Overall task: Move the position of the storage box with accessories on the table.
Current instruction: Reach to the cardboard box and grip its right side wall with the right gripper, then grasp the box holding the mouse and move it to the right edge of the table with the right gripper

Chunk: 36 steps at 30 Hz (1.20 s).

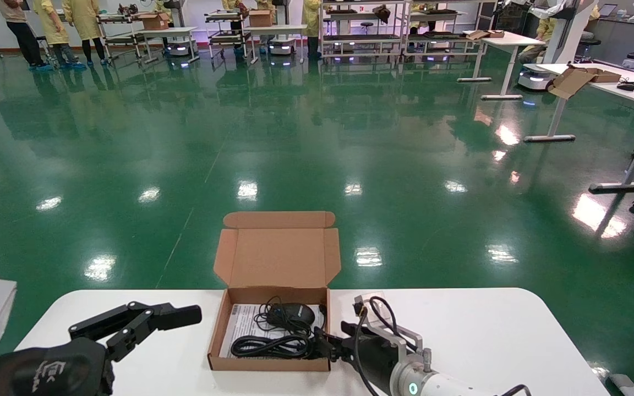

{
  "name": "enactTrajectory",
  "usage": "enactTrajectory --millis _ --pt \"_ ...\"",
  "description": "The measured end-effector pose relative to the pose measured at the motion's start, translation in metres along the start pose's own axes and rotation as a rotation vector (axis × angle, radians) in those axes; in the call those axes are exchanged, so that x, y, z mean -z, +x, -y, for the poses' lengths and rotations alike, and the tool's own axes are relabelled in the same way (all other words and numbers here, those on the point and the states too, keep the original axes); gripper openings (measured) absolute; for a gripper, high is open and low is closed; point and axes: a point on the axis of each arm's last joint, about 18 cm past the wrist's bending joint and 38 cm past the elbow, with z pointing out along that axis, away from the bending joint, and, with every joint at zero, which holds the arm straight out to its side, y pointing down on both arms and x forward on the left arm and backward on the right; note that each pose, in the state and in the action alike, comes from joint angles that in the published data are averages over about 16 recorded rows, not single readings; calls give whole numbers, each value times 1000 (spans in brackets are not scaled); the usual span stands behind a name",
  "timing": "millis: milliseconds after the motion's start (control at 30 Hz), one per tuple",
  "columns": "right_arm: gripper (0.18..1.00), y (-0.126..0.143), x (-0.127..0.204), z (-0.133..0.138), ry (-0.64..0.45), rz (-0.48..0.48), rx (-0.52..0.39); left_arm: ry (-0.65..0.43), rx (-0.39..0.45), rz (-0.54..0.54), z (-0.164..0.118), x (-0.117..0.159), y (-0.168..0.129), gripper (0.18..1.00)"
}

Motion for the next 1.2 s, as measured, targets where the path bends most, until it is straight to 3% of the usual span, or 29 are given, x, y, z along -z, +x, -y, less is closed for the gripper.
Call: enactTrajectory --millis 567,767,1200 --pt "323 -4 -2 2 -5 -12 -24 0 0 0 0 0 0 1000" --pt "249 -3 -2 0 -12 -17 -27 0 0 0 0 0 0 1000" --pt "200 5 2 12 -11 -6 25 0 0 0 0 0 0 1000"
